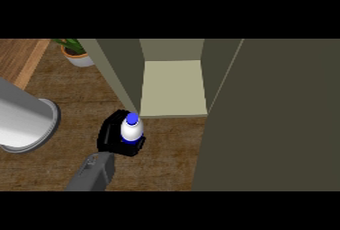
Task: Pick up the bottled water, place it into the cabinet and close the cabinet
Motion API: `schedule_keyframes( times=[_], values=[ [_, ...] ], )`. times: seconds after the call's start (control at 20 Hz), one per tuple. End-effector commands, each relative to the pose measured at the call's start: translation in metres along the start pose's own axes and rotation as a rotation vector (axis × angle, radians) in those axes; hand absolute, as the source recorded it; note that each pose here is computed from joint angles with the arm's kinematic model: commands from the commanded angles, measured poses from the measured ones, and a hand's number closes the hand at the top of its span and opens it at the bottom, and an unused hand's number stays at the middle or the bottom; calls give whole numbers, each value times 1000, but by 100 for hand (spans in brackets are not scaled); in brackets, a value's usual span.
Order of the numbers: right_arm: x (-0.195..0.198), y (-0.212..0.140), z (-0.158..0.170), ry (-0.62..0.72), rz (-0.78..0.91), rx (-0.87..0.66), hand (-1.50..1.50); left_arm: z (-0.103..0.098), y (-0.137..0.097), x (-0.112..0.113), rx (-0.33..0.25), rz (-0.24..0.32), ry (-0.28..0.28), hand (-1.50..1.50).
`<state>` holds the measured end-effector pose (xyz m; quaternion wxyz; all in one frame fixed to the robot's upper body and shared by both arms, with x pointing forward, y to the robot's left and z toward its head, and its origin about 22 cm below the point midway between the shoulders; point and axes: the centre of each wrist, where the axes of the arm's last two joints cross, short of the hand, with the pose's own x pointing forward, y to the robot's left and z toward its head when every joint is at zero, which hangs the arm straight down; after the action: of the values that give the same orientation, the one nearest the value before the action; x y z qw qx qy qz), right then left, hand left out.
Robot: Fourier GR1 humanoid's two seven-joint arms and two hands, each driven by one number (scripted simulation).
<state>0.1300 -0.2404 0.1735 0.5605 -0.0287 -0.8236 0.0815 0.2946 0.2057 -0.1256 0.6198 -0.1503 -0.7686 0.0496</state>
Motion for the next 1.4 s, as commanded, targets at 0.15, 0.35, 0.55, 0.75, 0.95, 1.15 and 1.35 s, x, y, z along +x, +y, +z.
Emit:
schedule_keyframes(
  times=[0.15,0.35,0.55,0.75,0.95,1.15,1.35],
  values=[
    [9,-25,7,-17,-96,-2,-150,-39,-34,15,-76,66,33,150],
    [-4,-27,9,-16,-107,2,-150,-58,-54,28,-65,88,19,150],
    [-6,-39,3,-28,-109,-7,-150,-62,-66,31,-34,59,9,150],
    [-15,-44,6,-24,-106,-13,-150,-72,-82,42,-57,46,2,150],
    [-21,-50,-3,-28,-112,-13,-150,-83,-96,50,-56,29,-10,150],
    [-30,-59,3,-8,-117,4,-150,-89,-103,56,-29,10,-4,150],
    [-26,-67,0,-33,-126,22,-150,-93,-107,60,24,-29,-6,150]
  ],
)
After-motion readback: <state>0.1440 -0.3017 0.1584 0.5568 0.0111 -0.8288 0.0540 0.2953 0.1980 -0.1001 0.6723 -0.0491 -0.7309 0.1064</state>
